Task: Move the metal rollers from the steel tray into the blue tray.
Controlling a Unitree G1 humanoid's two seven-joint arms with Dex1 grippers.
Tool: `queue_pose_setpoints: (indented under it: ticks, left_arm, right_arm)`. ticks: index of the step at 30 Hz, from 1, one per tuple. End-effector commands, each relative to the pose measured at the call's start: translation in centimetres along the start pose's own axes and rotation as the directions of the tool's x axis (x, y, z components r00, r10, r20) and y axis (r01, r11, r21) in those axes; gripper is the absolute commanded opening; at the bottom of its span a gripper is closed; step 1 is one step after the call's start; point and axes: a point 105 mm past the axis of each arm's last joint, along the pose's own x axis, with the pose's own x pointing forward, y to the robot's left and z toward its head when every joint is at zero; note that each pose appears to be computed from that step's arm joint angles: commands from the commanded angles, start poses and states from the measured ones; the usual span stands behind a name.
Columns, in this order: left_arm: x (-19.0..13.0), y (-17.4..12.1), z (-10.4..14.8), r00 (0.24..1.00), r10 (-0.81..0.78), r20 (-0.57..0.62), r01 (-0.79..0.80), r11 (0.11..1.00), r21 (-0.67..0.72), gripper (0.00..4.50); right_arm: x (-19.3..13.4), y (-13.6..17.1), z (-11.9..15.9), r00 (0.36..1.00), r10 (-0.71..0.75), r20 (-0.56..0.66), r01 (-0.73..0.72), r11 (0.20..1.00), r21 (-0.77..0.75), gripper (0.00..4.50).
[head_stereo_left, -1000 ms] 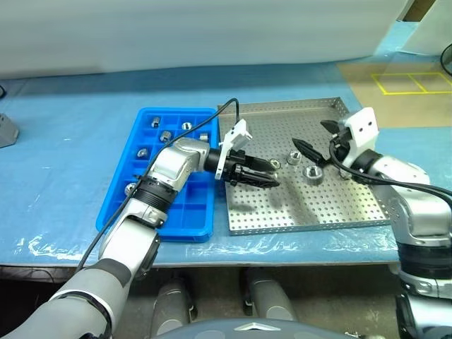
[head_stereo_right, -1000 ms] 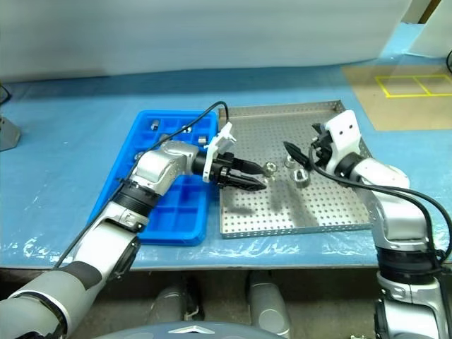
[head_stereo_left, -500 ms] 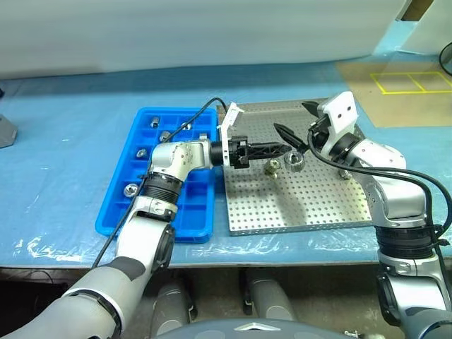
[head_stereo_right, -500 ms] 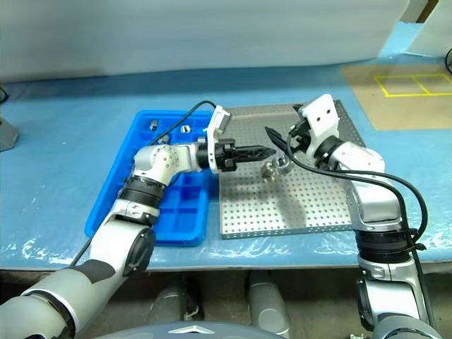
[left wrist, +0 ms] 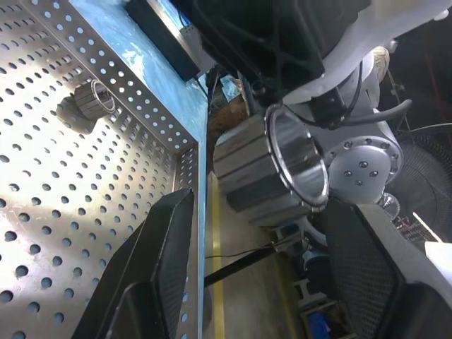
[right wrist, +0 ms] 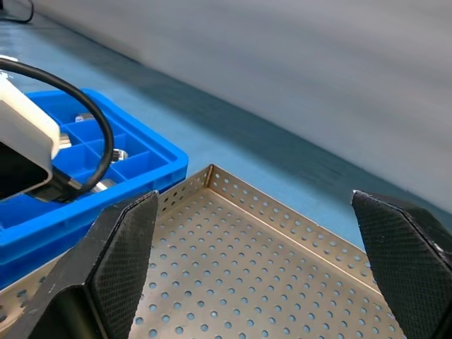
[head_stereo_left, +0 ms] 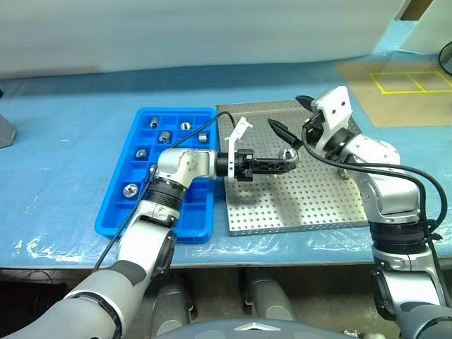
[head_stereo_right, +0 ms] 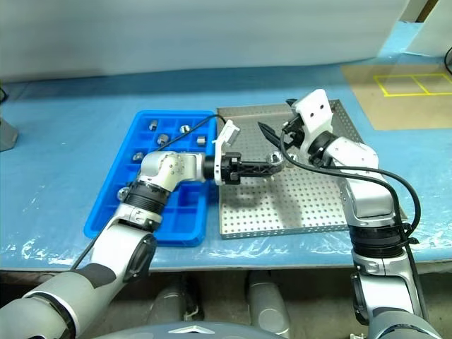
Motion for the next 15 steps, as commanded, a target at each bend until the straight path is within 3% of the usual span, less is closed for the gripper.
queue_pose_setpoints:
  ticks: [1,11,15]
  left_arm:
    - [0.3,-0.5,1.5,0.999,-0.009,0.041,0.007,0.999,0.050,2.98]
    - [-0.2,-0.3,2.8,0.992,0.001,0.125,-0.004,1.000,0.021,2.98]
    - [0.1,0.3,1.8,0.997,0.044,0.067,-0.048,0.997,0.061,2.98]
  right_arm:
    - [0.1,0.3,1.3,0.999,0.022,0.044,-0.020,0.999,-0.037,4.50]
    - [0.1,0.5,0.7,0.999,0.033,0.023,-0.032,0.999,-0.040,4.50]
    - [0.2,0.6,0.7,0.999,0.037,0.021,-0.036,0.998,-0.041,4.50]
